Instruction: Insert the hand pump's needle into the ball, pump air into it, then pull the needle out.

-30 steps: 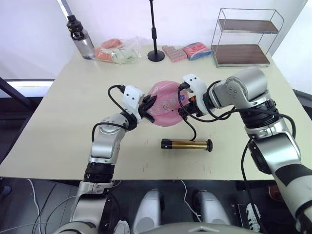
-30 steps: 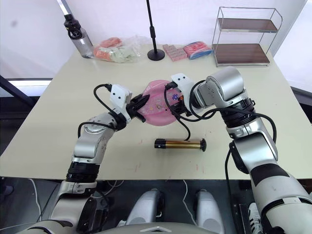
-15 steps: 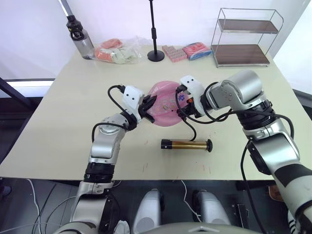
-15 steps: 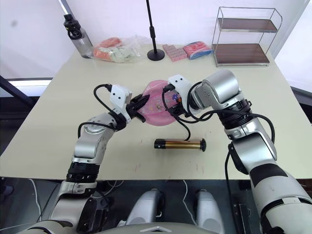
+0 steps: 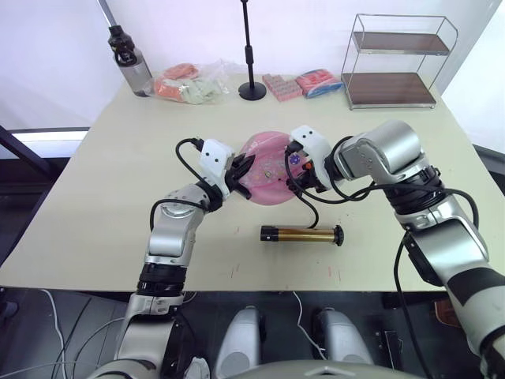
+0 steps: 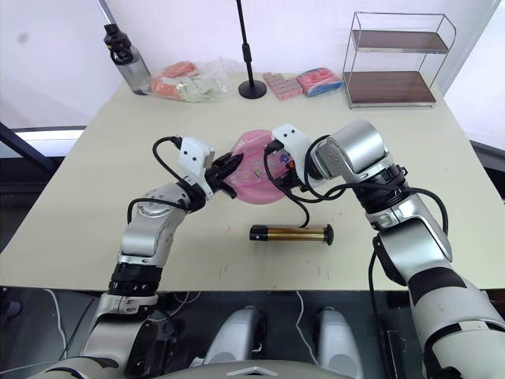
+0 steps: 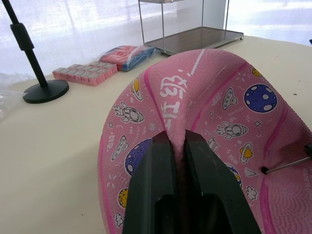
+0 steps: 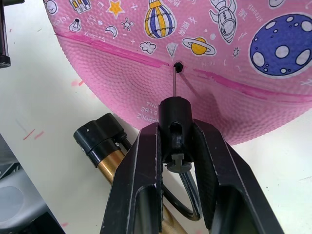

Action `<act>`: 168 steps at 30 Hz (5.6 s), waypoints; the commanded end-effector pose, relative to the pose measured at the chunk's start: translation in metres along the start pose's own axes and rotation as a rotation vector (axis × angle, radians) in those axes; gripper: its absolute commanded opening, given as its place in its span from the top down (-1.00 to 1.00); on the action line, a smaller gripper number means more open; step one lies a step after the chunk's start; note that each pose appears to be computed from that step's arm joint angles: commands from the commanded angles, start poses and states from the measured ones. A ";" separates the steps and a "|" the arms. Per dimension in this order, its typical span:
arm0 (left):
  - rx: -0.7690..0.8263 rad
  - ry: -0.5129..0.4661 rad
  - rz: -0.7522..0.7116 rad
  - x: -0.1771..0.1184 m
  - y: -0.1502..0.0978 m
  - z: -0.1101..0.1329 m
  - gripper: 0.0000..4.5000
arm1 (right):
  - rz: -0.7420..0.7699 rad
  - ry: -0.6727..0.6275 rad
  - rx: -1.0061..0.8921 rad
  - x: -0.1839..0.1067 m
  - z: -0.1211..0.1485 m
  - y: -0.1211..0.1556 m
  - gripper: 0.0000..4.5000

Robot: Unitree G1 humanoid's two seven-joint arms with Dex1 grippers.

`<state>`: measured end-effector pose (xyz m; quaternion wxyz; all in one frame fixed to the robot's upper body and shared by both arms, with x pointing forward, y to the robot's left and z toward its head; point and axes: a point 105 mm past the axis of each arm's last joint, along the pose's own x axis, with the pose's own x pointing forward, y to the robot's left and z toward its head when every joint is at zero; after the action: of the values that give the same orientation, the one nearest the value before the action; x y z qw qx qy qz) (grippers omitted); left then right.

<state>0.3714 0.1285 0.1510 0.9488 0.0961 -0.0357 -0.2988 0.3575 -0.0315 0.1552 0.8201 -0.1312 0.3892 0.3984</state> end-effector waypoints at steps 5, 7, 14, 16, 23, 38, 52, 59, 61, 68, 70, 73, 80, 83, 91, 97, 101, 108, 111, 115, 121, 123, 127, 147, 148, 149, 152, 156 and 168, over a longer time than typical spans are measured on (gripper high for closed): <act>-0.005 0.004 -0.018 0.001 -0.007 -0.003 0.99 | -0.013 0.045 0.071 0.007 -0.013 -0.006 0.84; -0.006 0.005 -0.017 0.000 -0.006 -0.003 0.99 | -0.012 0.046 0.086 0.007 -0.015 -0.007 0.84; -0.009 0.011 -0.015 0.000 -0.006 -0.005 0.99 | -0.032 0.036 0.107 0.006 -0.013 -0.013 0.84; -0.010 0.012 -0.014 0.000 -0.006 -0.005 0.99 | -0.041 0.040 0.105 0.006 -0.014 -0.015 0.84; -0.012 0.015 -0.008 0.000 -0.004 -0.006 0.99 | -0.045 0.065 0.105 0.008 -0.020 -0.017 0.84; -0.021 0.020 0.003 -0.003 -0.004 -0.009 0.99 | -0.062 0.104 0.175 0.013 -0.028 -0.024 0.84; -0.026 0.027 0.019 -0.003 0.000 -0.011 0.99 | -0.082 0.112 0.181 0.012 -0.033 -0.031 0.84; -0.030 0.031 0.030 -0.004 0.002 -0.012 0.99 | -0.087 0.116 0.184 0.012 -0.035 -0.032 0.84; -0.031 0.033 0.032 -0.004 0.003 -0.013 0.99 | -0.089 0.117 0.188 0.012 -0.036 -0.033 0.84; -0.034 0.038 0.034 -0.004 0.001 -0.016 0.99 | -0.096 0.115 0.212 0.011 -0.037 -0.035 0.84; -0.035 0.039 0.038 -0.004 0.003 -0.016 0.99 | -0.100 0.117 0.210 0.011 -0.037 -0.037 0.84; -0.036 0.040 0.042 -0.003 0.004 -0.017 0.99 | -0.096 0.121 0.220 0.010 -0.038 -0.037 0.84; -0.038 0.042 0.041 -0.003 0.003 -0.018 0.99 | -0.096 0.127 0.236 0.010 -0.041 -0.038 0.84; -0.039 0.044 0.042 -0.003 0.004 -0.019 0.99 | -0.104 0.130 0.229 0.010 -0.043 -0.040 0.84; -0.055 0.039 0.014 -0.001 -0.003 -0.017 0.99 | -0.097 0.146 0.202 0.015 -0.042 -0.035 0.84; -0.111 0.020 -0.063 0.002 -0.016 -0.011 0.99 | -0.069 0.148 0.172 0.017 -0.029 -0.023 0.84; -0.155 0.031 -0.102 0.000 -0.023 -0.013 0.99 | -0.059 0.148 0.158 0.020 -0.024 -0.018 0.84; -0.173 0.080 -0.130 -0.004 -0.028 -0.022 0.99 | -0.032 0.128 0.134 0.023 -0.007 -0.007 0.84; -0.177 0.094 -0.134 -0.005 -0.029 -0.025 0.99 | -0.006 0.111 0.126 0.024 0.003 0.001 0.84; -0.184 0.114 -0.131 -0.006 -0.030 -0.030 0.99 | 0.030 0.086 0.113 0.023 0.016 0.014 0.84; -0.192 0.131 -0.139 -0.007 -0.032 -0.034 0.99 | 0.060 0.067 0.097 0.025 0.025 0.024 0.84; -0.195 0.134 -0.141 -0.007 -0.033 -0.035 0.99 | 0.073 0.064 0.091 0.026 0.027 0.029 0.84; -0.198 0.142 -0.146 -0.007 -0.035 -0.036 0.99 | 0.098 0.061 0.081 0.029 0.032 0.037 0.84; -0.240 0.150 -0.161 -0.010 -0.045 -0.040 0.99 | 0.098 0.079 0.079 0.053 0.037 0.046 0.84; -0.246 0.153 -0.162 -0.011 -0.045 -0.041 0.99 | 0.097 0.077 0.080 0.054 0.038 0.046 0.84; -0.252 0.156 -0.161 -0.011 -0.045 -0.042 0.99 | 0.095 0.075 0.081 0.056 0.038 0.046 0.84; -0.269 0.170 -0.141 -0.013 -0.041 -0.046 0.99 | 0.091 0.065 0.086 0.059 0.040 0.046 0.84; -0.267 0.183 -0.102 -0.015 -0.031 -0.049 0.99 | 0.092 0.059 0.085 0.061 0.042 0.046 0.84; -0.242 0.145 0.015 -0.017 0.003 -0.043 0.99 | 0.110 0.047 0.033 0.055 0.052 0.052 0.84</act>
<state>0.3677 0.1583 0.1384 0.9627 0.0156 0.0167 -0.2698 0.3745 0.0339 0.1367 0.7968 -0.1072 0.4537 0.3845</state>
